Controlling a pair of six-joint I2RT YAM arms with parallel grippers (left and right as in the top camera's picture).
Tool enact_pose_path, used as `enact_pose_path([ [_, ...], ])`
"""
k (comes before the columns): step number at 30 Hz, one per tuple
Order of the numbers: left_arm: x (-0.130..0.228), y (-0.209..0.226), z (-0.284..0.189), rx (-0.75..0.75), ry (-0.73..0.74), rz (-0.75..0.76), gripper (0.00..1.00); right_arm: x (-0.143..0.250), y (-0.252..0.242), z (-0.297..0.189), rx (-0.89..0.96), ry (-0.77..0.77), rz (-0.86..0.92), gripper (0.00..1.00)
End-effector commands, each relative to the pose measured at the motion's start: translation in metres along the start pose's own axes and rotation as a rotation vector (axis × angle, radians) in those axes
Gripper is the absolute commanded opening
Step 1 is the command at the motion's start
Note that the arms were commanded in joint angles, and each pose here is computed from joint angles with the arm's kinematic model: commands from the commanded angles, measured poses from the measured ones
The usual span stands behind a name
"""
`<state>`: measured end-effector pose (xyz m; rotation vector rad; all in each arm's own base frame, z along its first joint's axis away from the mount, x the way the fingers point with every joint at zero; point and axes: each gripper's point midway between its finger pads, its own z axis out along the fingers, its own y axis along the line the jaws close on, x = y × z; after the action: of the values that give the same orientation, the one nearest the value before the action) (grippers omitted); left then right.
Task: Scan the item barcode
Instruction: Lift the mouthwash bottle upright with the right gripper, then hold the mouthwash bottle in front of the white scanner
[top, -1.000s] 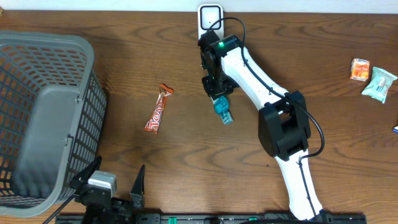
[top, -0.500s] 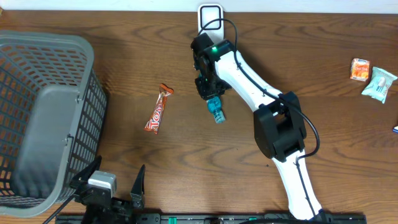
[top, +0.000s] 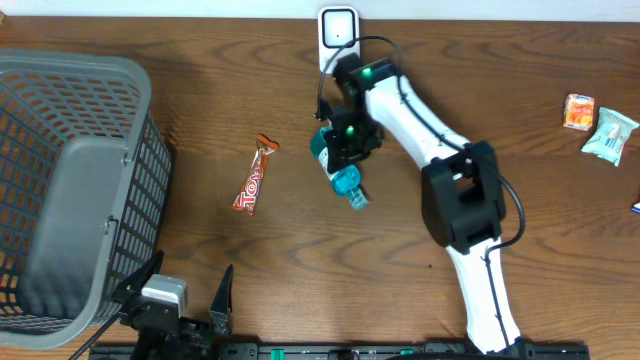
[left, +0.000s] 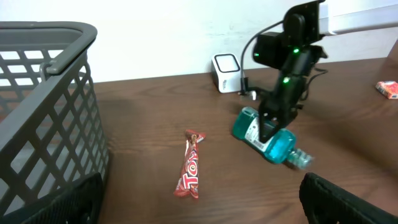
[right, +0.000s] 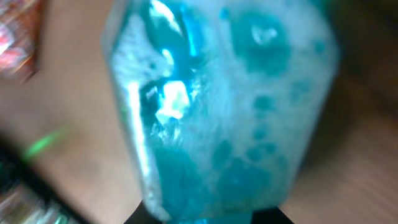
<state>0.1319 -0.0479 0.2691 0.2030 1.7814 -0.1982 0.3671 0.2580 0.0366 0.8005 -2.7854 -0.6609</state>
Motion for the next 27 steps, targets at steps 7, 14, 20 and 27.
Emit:
enact_pose_path([
  [7,0.0,-0.001,0.0,0.002,-0.002,-0.002,1.0,0.039,0.05,-0.095,-0.556,-0.207,-0.42,0.01],
  [14,0.0,-0.001,0.0,0.002,-0.002,-0.002,1.0,0.04,0.041,-0.124,-0.551,-0.267,-0.326,0.01],
  [20,0.0,-0.001,0.0,0.002,-0.002,-0.002,1.0,0.053,0.063,-0.158,-0.475,-0.315,-0.397,0.01],
  [27,0.0,-0.001,0.0,0.002,-0.002,-0.002,1.0,0.073,0.089,-0.193,-0.375,-0.366,-0.464,0.01],
])
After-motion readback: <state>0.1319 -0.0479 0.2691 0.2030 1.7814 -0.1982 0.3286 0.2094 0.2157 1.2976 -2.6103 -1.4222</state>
